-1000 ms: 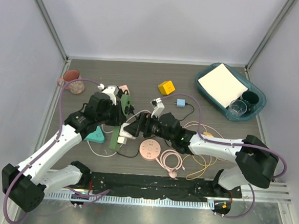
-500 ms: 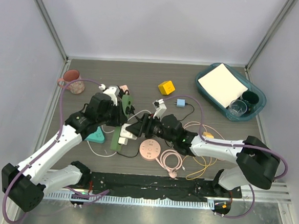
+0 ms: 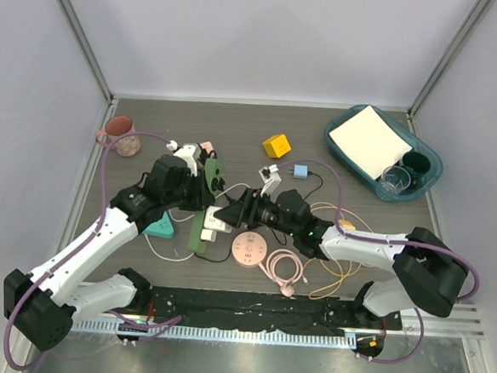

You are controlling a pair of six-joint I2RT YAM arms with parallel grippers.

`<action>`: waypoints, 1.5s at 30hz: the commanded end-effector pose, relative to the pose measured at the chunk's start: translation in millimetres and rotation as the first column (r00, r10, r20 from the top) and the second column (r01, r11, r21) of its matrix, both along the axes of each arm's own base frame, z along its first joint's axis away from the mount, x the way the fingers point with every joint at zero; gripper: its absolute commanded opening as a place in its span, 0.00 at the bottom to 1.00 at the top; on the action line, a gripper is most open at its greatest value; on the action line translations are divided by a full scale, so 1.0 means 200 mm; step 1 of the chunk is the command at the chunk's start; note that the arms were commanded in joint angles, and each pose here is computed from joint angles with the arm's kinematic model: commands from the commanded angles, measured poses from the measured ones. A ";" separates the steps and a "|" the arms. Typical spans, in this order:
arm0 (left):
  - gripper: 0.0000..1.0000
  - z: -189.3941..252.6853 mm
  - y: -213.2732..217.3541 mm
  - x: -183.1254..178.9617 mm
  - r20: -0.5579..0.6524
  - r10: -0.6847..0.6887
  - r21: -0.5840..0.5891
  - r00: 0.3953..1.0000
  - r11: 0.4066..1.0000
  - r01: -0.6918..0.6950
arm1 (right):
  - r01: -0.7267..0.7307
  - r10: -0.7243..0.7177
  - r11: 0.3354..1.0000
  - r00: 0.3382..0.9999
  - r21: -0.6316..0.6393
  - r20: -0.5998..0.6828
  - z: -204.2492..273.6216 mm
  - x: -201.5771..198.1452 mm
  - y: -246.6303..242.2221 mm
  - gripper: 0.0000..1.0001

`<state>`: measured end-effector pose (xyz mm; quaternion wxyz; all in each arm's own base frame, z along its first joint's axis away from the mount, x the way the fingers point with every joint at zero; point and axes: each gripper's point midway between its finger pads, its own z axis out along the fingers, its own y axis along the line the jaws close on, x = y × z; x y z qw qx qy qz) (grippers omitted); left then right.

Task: Pull the plug off the socket

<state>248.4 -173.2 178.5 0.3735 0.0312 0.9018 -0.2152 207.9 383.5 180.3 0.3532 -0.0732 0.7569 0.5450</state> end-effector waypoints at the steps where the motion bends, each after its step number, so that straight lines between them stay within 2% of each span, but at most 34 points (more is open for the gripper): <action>1: 0.00 0.14 0.13 0.15 0.153 0.103 0.070 0.983 0.991 -0.115 | -0.002 0.004 0.999 0.998 -0.036 0.060 0.11 0.00 -0.04 0.01; 7: 0.00 0.15 0.14 0.15 0.166 0.104 0.074 0.981 0.990 -0.118 | 0.050 -0.042 0.996 0.994 -0.077 0.102 0.16 0.03 -0.13 0.01; 12: 0.00 0.15 0.14 0.15 0.173 0.104 0.070 0.979 0.991 -0.117 | -0.004 0.003 0.994 1.000 0.106 0.009 0.21 0.02 -0.17 0.01; 16: 0.00 0.15 0.14 0.15 0.174 0.104 0.067 0.979 0.991 -0.117 | -0.044 0.047 0.989 0.999 0.142 -0.017 0.25 0.00 -0.13 0.01; 18: 0.00 0.14 0.14 0.15 0.166 0.099 0.071 0.981 0.991 -0.112 | -0.032 0.033 0.993 0.999 0.116 -0.007 0.27 0.01 -0.12 0.01; 23: 0.00 0.14 0.13 0.15 0.162 0.098 0.073 0.982 0.991 -0.111 | 0.011 -0.008 0.999 0.998 -0.052 0.066 0.26 0.01 -0.12 0.01; 28: 0.00 0.14 0.13 0.15 0.160 0.098 0.063 0.982 0.992 -0.109 | 0.014 -0.011 0.998 0.998 -0.064 0.058 0.22 0.00 -0.13 0.01; 30: 0.00 0.14 0.12 0.14 0.158 0.090 0.052 0.983 0.994 -0.099 | -0.006 0.007 1.000 0.999 -0.025 0.038 0.21 -0.01 -0.10 0.01; 31: 0.00 0.15 0.11 0.14 0.160 0.087 0.037 0.983 0.995 -0.094 | -0.025 0.025 1.000 0.999 0.000 0.033 0.21 -0.03 -0.08 0.09; 32: 0.00 0.17 0.09 0.14 0.168 0.081 0.015 0.982 0.996 -0.085 | -0.034 0.032 0.998 0.999 0.048 0.041 0.22 -0.04 -0.07 0.22; 33: 0.00 0.16 0.05 0.11 0.149 0.065 -0.025 0.987 0.998 -0.062 | -0.040 0.038 0.996 0.999 0.080 0.024 0.24 -0.04 -0.06 0.45; 34: 0.00 0.17 0.04 0.11 0.158 0.061 -0.054 0.986 0.997 -0.053 | -0.048 0.047 0.995 0.999 0.093 0.016 0.23 -0.05 -0.05 0.56; 36: 0.00 0.18 0.01 0.10 0.154 0.060 -0.096 0.986 0.994 -0.045 | -0.069 0.070 0.993 0.998 0.097 -0.005 0.21 -0.06 -0.01 0.70; 41: 0.00 0.21 0.00 0.10 0.171 0.077 -0.133 0.982 0.990 -0.055 | -0.054 0.058 0.993 0.998 0.104 -0.032 0.16 -0.06 0.00 0.75; 45: 0.00 0.21 0.00 0.11 0.166 0.081 -0.138 0.983 0.989 -0.059 | -0.048 0.054 0.992 0.997 0.113 -0.047 0.14 -0.06 0.03 0.82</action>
